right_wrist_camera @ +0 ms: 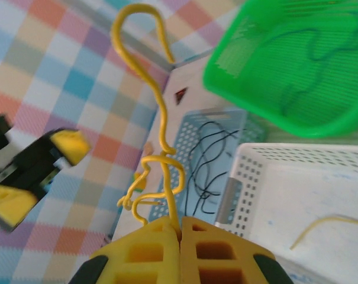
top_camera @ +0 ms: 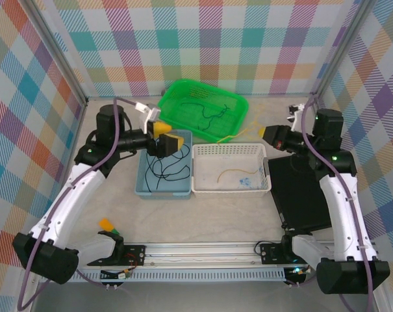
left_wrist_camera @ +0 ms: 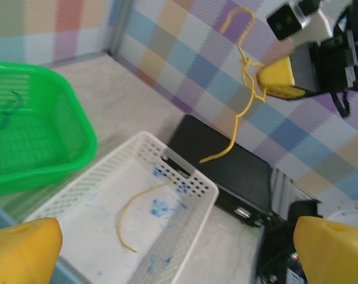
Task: Untangle the cables
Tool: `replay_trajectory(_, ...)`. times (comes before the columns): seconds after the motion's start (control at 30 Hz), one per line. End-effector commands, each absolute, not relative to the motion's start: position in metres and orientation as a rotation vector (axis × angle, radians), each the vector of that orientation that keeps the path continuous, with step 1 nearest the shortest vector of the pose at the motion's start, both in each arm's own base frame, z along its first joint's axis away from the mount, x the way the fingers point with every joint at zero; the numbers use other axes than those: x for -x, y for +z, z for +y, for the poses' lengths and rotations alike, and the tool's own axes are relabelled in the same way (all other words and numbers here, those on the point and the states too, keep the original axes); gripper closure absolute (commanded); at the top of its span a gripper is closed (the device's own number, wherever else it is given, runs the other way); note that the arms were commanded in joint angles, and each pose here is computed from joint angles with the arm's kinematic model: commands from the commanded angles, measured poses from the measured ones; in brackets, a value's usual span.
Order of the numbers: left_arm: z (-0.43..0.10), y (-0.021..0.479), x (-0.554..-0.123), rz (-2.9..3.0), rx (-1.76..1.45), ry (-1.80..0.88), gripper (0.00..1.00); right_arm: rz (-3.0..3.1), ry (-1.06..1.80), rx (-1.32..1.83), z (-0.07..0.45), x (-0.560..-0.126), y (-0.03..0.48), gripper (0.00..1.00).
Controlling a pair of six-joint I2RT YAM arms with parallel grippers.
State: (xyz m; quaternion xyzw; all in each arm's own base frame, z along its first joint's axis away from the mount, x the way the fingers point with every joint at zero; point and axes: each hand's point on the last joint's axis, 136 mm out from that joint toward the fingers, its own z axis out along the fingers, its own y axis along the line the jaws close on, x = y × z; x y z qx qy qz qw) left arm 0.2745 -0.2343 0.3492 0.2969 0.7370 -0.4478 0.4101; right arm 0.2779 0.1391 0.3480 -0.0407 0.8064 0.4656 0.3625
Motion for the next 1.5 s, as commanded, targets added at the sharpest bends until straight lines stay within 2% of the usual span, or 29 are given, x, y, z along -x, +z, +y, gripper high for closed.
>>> replay_trajectory(0.0, -0.262, 0.351, -0.256, 1.805, -0.898, -1.229, 0.0, 1.951, 1.214, 0.375, 0.164, -0.272, 0.367, 1.0)
replay_trajectory(0.17, -0.29, 0.356, -0.247, 1.73, -0.983, -1.262, 0.0, 1.912, 1.239, 0.545, 0.189, -0.26, 0.366, 1.0)
replay_trajectory(0.4, -0.319, 0.35, -0.239, 1.726, -1.057, -1.324, 0.0, 1.884, 1.231, 0.608, 0.2, -0.256, 0.368, 1.0)
replay_trajectory(0.57, -0.331, 0.347, -0.239, 1.718, -1.077, -1.328, 0.06, 1.866, 1.255, 0.649, 0.206, -0.251, 0.369, 1.0)
replay_trajectory(0.67, -0.336, 0.346, -0.239, 1.719, -1.09, -1.343, 0.14, 1.866, 1.279, 0.664, 0.21, -0.249, 0.369, 1.0)
replay_trajectory(0.73, -0.341, 0.346, -0.237, 1.715, -1.107, -1.371, 0.33, 1.87, 1.278, 0.665, 0.211, -0.249, 0.367, 1.0)
replay_trajectory(0.77, -0.342, 0.348, -0.235, 1.71, -1.114, -1.382, 0.5, 1.873, 1.275, 0.662, 0.211, -0.25, 0.366, 1.0)
replay_trajectory(0.8, -0.343, 0.349, -0.236, 1.712, -1.115, -1.386, 0.75, 1.878, 1.26, 0.652, 0.21, -0.253, 0.365, 1.0)
replay_trajectory(0.83, -0.343, 0.348, -0.235, 1.714, -1.119, -1.382, 0.97, 1.887, 1.237, 0.631, 0.209, -0.256, 0.364, 0.9)
replay_trajectory(0.87, -0.342, 0.347, -0.236, 1.722, -1.122, -1.365, 1.0, 1.909, 1.201, 0.595, 0.205, -0.261, 0.361, 0.67)
replay_trajectory(0.9, -0.341, 0.345, -0.236, 1.726, -1.134, -1.341, 1.0, 1.934, 1.153, 0.553, 0.2, -0.266, 0.358, 0.54)
replay_trajectory(0.93, -0.338, 0.341, -0.236, 1.746, -1.139, -1.315, 1.0, 1.951, 1.12, 0.524, 0.197, -0.27, 0.356, 0.46)
replay_trajectory(0.97, -0.335, 0.336, -0.235, 1.77, -1.152, -1.28, 1.0, 1.963, 1.095, 0.5, 0.194, -0.272, 0.355, 0.41)
replay_trajectory(1.07, -0.326, 0.325, -0.233, 1.807, -1.204, -1.185, 1.0, 1.948, 1.074, 0.51, 0.192, -0.269, 0.359, 0.35)
replay_trajectory(1.23, -0.319, 0.309, -0.224, 1.832, -1.309, -1.135, 1.0, 1.962, 1.074, 0.446, 0.189, -0.272, 0.364, 0.34)
replay_trajectory(1.47, -0.319, 0.304, -0.21, 1.759, -1.389, -1.189, 1.0, 1.996, 1.321, 0.462, 0.212, -0.268, 0.362, 0.42)
